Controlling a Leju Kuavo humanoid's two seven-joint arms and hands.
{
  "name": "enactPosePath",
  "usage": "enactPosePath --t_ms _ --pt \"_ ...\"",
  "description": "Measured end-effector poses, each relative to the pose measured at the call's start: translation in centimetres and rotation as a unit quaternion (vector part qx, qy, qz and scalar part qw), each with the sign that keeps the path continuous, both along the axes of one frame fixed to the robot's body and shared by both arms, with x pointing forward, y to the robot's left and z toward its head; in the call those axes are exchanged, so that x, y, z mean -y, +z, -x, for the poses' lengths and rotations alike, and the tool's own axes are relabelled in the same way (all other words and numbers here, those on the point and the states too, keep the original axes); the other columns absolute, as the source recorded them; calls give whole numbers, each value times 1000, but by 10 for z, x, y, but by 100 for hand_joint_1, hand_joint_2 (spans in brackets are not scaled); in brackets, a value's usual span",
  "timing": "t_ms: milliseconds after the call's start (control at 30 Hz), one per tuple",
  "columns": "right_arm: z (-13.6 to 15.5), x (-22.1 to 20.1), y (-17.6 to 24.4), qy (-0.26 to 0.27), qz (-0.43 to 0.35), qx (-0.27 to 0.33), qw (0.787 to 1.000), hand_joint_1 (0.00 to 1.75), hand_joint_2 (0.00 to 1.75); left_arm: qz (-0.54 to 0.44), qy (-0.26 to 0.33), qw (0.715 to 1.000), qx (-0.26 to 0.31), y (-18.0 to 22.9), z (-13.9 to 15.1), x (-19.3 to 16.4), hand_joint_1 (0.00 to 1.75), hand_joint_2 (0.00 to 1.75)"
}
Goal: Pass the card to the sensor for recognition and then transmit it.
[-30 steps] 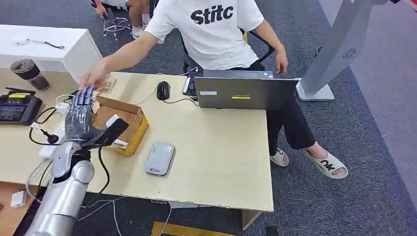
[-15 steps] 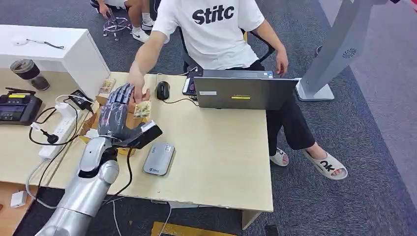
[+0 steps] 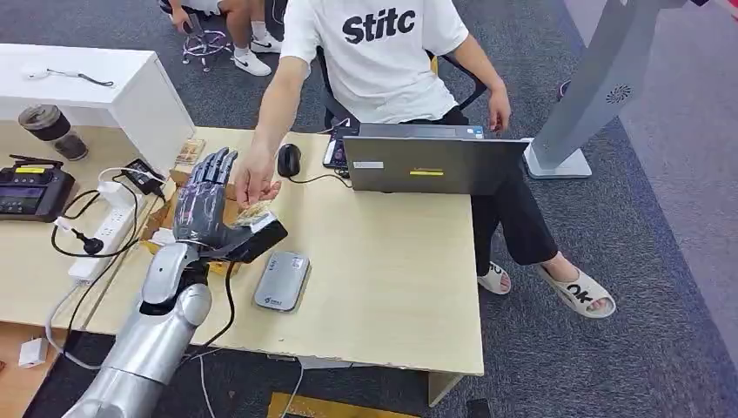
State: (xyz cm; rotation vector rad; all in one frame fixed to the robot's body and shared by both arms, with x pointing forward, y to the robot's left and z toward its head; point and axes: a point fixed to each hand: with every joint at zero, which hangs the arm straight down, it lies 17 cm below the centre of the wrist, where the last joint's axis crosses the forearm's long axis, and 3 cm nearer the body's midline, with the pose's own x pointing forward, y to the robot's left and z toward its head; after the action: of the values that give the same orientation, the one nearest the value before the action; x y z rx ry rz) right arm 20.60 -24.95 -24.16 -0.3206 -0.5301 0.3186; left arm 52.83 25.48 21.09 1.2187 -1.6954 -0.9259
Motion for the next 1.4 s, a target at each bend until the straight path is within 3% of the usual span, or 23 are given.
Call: enactPosePath --t_ms 33,933,1400 --pt "0 0 0 0 0 0 1000 0 175 1 -1 1000 0 0 0 0 175 175" --pt "0 1 0 1 2 2 1000 0 175 7 -12 1000 -12 -12 5 2 175 175" --pt "0 0 0 8 5 2 1000 0 175 -30 -70 992 -97 -83 36 38 175 175"
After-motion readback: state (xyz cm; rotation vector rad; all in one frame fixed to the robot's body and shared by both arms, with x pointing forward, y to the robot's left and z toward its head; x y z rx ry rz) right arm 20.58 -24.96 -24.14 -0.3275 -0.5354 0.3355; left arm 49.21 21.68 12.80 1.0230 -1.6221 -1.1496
